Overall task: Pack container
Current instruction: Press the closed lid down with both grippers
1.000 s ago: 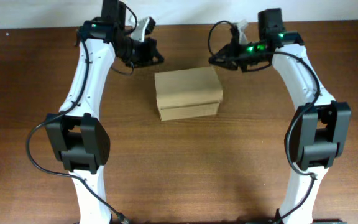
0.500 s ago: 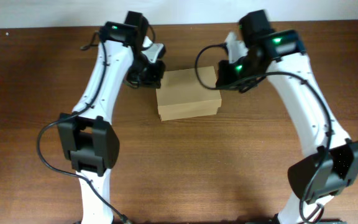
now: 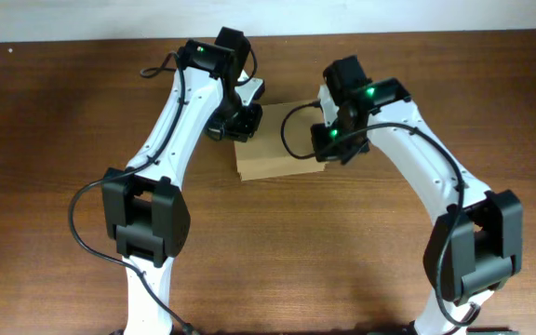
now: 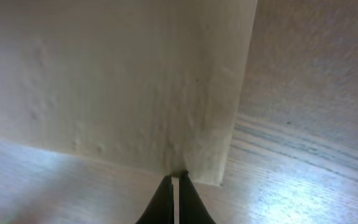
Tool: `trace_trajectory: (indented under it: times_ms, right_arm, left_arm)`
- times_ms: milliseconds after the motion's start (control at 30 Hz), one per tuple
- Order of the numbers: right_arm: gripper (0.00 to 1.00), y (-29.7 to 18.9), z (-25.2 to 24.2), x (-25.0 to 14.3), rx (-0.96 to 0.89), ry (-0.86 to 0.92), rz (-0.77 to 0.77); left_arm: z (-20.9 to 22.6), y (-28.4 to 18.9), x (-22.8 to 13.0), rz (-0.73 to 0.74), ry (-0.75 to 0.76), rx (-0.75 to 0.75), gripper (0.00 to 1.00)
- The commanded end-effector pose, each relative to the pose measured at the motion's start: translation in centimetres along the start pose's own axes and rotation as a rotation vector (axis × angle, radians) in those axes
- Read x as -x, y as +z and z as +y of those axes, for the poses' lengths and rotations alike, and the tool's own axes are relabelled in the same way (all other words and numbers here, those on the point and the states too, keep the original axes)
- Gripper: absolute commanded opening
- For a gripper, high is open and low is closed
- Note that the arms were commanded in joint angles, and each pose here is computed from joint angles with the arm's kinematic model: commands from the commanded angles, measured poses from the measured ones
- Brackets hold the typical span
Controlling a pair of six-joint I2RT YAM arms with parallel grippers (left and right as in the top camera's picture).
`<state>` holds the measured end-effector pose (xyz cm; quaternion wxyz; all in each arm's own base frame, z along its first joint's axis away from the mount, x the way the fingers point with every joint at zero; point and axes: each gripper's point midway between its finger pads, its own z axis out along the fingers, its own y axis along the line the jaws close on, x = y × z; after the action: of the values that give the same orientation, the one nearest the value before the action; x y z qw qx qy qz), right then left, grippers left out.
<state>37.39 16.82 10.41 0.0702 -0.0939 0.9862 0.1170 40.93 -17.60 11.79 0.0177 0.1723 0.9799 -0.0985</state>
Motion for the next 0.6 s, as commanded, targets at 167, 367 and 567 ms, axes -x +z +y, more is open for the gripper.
trace_trajectory:
  times_ms: [167,367,567]
  right_arm:
    - [0.04,1.4,-0.8,-1.3,-0.016,0.007,0.035]
    - [0.04,-1.7,-0.3,0.6,-0.019,-0.008,-0.026]
    - [0.04,-10.3,-0.9,3.2,-0.082,0.002,-0.146]
  left_arm:
    - [0.9,1.6,-0.7,0.005,0.013,0.033,0.02]
    - [1.3,-2.6,1.4,-0.122,0.030,0.101,0.02]
    - [2.2,-13.2,3.1,-0.353,0.033,0.269,0.16]
